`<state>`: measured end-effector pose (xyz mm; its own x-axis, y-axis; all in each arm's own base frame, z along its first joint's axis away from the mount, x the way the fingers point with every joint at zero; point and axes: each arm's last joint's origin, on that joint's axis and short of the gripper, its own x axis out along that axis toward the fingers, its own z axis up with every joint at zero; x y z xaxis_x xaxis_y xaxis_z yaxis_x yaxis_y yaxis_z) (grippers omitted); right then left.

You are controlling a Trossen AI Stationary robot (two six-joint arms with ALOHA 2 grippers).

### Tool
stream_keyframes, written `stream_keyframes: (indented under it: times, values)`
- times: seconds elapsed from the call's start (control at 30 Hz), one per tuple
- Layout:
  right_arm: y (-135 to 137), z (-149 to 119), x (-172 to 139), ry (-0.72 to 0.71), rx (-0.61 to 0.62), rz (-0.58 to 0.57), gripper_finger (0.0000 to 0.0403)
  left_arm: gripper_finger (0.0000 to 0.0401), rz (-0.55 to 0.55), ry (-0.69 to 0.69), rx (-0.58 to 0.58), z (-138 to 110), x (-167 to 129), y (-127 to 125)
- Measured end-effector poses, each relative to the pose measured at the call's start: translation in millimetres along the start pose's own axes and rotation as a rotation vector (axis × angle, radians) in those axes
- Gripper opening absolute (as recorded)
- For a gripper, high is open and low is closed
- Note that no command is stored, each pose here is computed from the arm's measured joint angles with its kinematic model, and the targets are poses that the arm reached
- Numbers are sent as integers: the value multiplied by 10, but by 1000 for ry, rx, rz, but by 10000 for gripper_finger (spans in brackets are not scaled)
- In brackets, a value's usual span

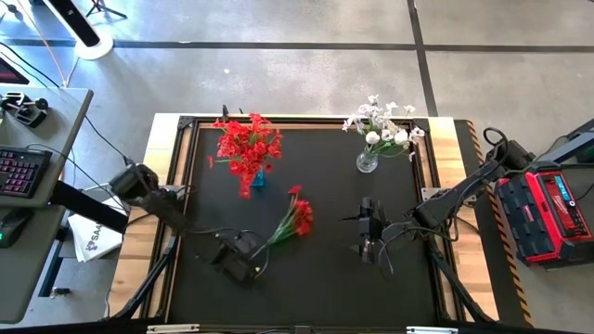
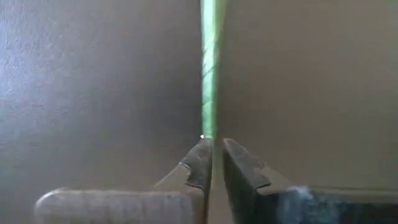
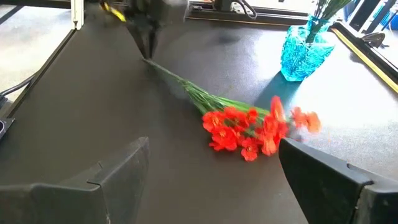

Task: Sort flowers into vase by color
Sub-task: Put the red flowers into the blue vase

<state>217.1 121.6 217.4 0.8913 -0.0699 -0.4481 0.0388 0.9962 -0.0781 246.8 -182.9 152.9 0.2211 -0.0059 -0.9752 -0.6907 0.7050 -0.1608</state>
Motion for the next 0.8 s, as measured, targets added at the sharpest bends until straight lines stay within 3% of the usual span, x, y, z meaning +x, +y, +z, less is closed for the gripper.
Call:
stream_keyframes:
  times: [0.2,0.4,0.6,0.8]
  values:
    - [0,0,0,-1,-10,0,330,101,-67,-166,50,-14,-205,-26]
    - [2,5,1,-5,-6,1,330,164,-22,-338,102,278,-147,-16]
    - [2,6,0,-6,-4,1,330,179,-70,-282,226,657,84,-55]
    - [2,6,1,-6,-4,2,330,179,-48,-201,220,888,270,36]
